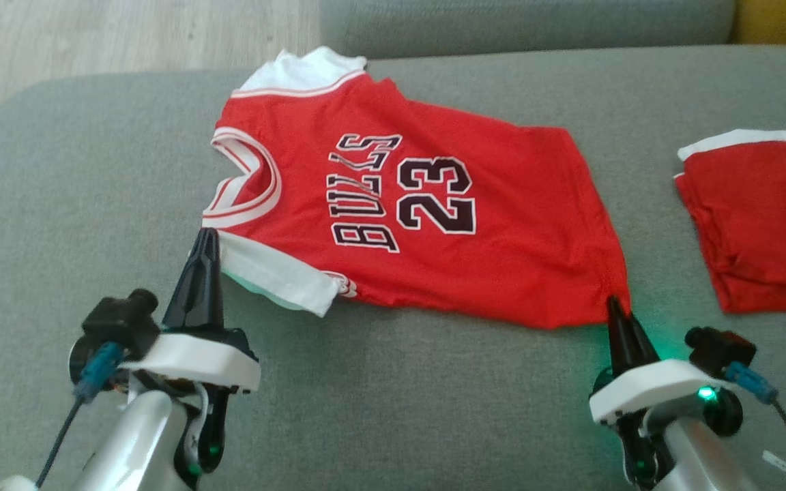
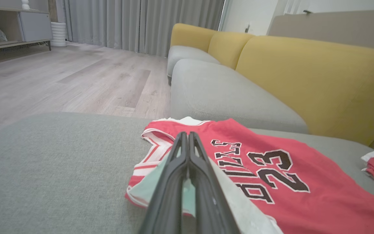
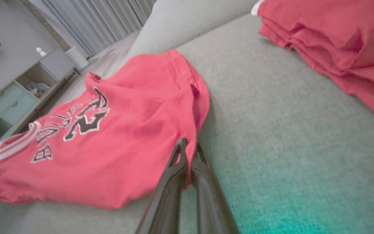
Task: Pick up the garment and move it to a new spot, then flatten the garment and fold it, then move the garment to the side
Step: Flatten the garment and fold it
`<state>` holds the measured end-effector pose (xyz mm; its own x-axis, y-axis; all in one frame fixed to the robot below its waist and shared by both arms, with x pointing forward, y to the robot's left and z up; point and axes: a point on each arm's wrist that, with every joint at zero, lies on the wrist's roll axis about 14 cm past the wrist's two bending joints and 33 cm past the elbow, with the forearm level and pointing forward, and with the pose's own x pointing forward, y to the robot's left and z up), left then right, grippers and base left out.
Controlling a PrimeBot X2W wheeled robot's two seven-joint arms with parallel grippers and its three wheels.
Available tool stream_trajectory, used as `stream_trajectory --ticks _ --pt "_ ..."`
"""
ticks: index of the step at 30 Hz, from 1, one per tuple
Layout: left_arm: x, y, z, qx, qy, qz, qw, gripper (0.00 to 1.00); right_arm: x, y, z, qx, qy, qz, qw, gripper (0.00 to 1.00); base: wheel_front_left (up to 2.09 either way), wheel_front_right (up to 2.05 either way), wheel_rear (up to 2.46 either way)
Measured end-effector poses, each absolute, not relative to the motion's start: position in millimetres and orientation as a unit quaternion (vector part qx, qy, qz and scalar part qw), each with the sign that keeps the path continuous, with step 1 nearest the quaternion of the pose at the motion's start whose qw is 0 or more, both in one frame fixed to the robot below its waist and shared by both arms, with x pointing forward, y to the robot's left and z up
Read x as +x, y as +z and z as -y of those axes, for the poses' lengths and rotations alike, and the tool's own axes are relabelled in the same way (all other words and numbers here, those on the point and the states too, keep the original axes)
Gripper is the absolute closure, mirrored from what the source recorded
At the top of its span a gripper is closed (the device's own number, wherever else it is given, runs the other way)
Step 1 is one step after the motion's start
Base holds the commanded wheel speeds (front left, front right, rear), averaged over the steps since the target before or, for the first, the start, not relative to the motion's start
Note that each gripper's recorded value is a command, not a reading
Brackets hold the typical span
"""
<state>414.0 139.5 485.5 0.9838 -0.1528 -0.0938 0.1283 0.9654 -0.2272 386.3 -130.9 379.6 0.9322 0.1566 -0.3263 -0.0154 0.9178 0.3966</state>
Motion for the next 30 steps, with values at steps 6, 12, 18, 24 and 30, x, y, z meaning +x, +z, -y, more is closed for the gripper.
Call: stream_trajectory --ticks 6,12,18,24,30 --pt "414 526 -144 -0.162 -0.065 -0.002 0.985 1.00 403 445 129 0.226 0.061 -0.074 0.969 1.00 0.00 0.00 0.00" --pt "421 619 -142 -0.205 -0.097 0.117 0.967 1.00 420 551 142 0.205 0.080 0.076 0.973 1.00 0.00 0.00 0.00" --pt "405 736 -140 -0.239 -0.132 0.268 0.924 1.00 416 667 147 0.149 0.109 0.201 0.962 1.00 0.00 0.00 0.00" --pt "369 790 -132 -0.246 -0.162 0.337 0.894 1.00 392 725 152 0.120 0.116 0.262 0.951 1.00 0.00 0.00 0.00" --pt "348 820 -137 -0.257 -0.173 0.366 0.878 1.00 373 757 164 0.102 0.106 0.296 0.944 1.00 0.00 0.00 0.00"
